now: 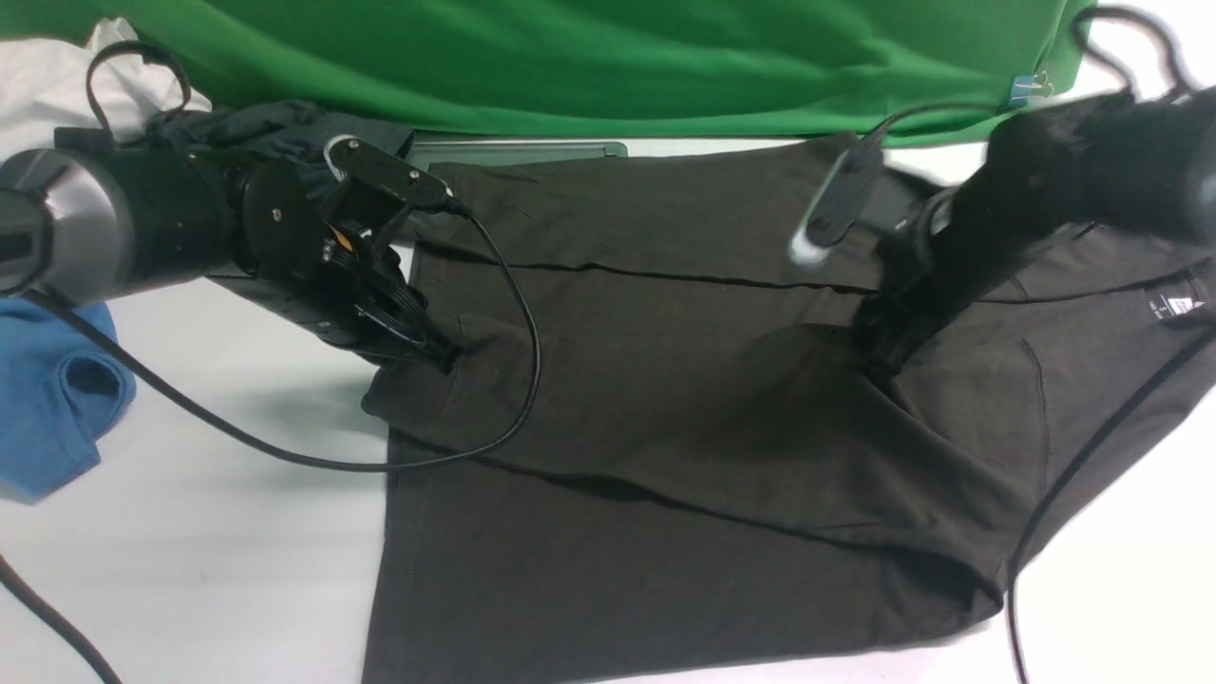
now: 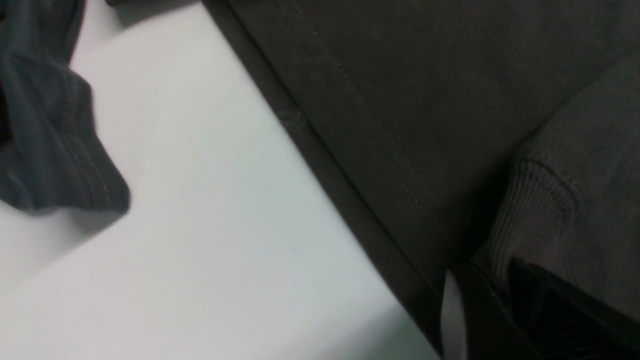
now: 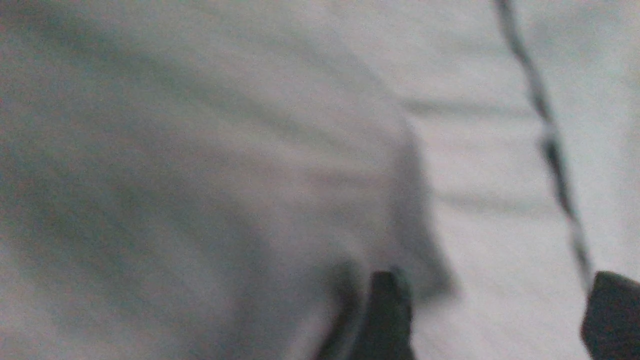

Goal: Fold a long-sleeved shirt on a white desktop.
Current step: 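Fold the left side of the black T-shirt inward over its body, then grab the top left corner of the dark shirt with the left gripper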

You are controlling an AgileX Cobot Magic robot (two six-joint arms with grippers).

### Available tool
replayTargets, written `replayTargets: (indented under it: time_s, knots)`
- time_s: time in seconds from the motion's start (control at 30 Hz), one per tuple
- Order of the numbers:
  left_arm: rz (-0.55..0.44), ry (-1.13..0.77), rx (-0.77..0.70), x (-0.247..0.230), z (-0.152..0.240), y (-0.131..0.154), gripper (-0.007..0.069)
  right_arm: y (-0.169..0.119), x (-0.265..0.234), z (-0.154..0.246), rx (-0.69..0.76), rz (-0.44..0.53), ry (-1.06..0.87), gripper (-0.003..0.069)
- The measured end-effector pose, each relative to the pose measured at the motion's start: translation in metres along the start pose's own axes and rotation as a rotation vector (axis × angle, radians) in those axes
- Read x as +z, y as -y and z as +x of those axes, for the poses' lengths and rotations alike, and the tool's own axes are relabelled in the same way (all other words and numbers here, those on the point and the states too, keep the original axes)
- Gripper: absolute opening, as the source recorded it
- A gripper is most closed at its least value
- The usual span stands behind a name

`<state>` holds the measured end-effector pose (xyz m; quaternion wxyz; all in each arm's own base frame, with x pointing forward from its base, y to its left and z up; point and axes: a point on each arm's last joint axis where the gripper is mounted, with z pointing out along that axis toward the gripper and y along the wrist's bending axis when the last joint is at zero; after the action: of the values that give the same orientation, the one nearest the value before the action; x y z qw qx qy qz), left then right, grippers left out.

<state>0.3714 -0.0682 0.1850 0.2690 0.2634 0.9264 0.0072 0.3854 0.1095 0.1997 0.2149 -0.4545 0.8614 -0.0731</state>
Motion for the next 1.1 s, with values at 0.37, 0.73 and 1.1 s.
replayTargets:
  time_s: [0.37,0.73,1.1]
  knots:
    - [0.013,0.02,-0.046,-0.002,-0.002,0.001,0.0385,0.042,0.017,0.062,0.161,-0.142,-0.066,0.0526]
    - [0.091,0.165,-0.081,-0.095,-0.021,0.019,0.0226,0.037,0.044,0.063,-0.019,-0.184,-0.025,0.0506]
    - [0.196,0.278,0.143,-0.184,-0.018,0.077,0.0018,0.035,0.046,0.067,-0.021,-0.222,-0.04,0.0091]
